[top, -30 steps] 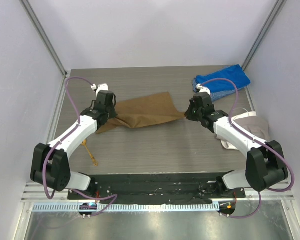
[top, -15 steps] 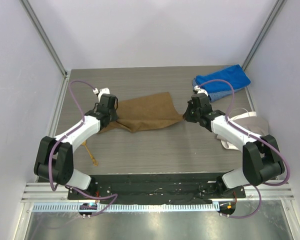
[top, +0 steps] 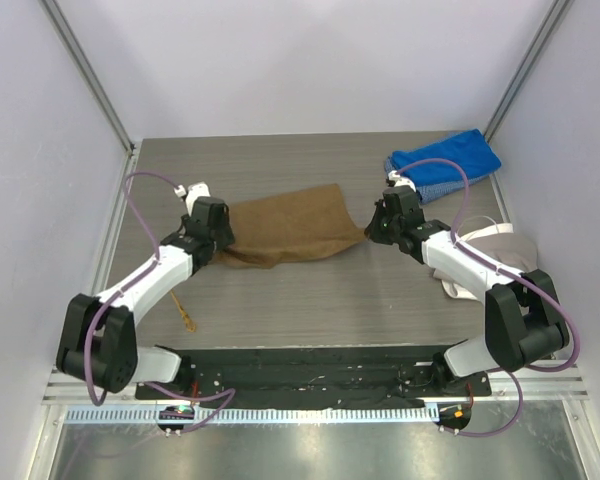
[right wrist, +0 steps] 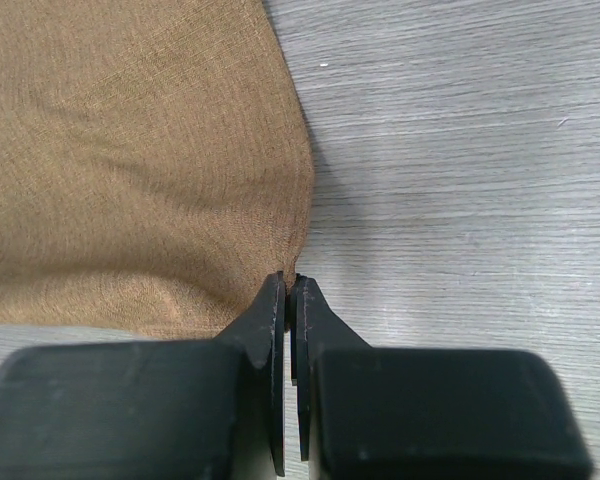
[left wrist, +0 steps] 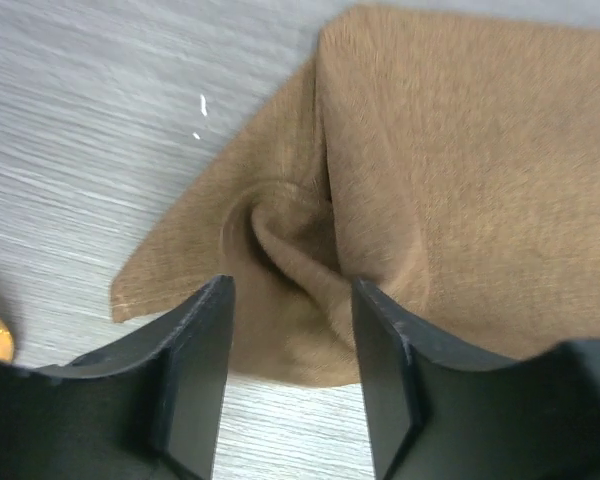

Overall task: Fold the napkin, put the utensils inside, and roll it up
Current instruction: Flatten the napkin out

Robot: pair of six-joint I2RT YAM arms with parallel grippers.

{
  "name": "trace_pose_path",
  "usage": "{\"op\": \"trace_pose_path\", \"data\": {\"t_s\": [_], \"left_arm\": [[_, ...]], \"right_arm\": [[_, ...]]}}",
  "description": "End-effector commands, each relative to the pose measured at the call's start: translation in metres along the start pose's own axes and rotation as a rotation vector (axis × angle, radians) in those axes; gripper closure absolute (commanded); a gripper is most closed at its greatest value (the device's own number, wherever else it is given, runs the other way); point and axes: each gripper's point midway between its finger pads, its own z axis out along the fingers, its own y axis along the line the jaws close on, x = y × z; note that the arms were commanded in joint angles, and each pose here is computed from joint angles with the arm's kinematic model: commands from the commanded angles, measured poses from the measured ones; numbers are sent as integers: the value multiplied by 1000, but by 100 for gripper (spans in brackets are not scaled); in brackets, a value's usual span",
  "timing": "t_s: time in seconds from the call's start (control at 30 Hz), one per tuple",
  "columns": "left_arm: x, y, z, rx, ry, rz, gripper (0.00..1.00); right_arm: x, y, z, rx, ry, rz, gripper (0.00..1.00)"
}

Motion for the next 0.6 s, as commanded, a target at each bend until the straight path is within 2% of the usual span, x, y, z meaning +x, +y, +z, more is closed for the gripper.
{"op": "trace_pose_path", "data": {"t_s": [0.0, 0.03, 0.13, 0.23, 0.37, 0.57], "left_arm": [[-33, 8, -16, -16, -127, -78, 41], [-31, 12, -18, -27, -122, -82, 32], [-27, 21, -26, -26, -144, -117, 30], [-11, 36, -30, -51, -119, -145, 31], [19, 55, -31, -78, -80, -164, 37], [43, 54, -22, -4, 8, -213, 44]], "right_arm": [[-9, 7, 1, -29, -27, 11, 99], [-9, 8, 0, -33, -29, 10, 99], [-9, 8, 0, -34, -27, 12, 99], [-8, 10, -2, -41, -24, 13, 99], [-10, 8, -4, -37, -32, 13, 99], [-8, 10, -3, -43, -25, 13, 99]]}}
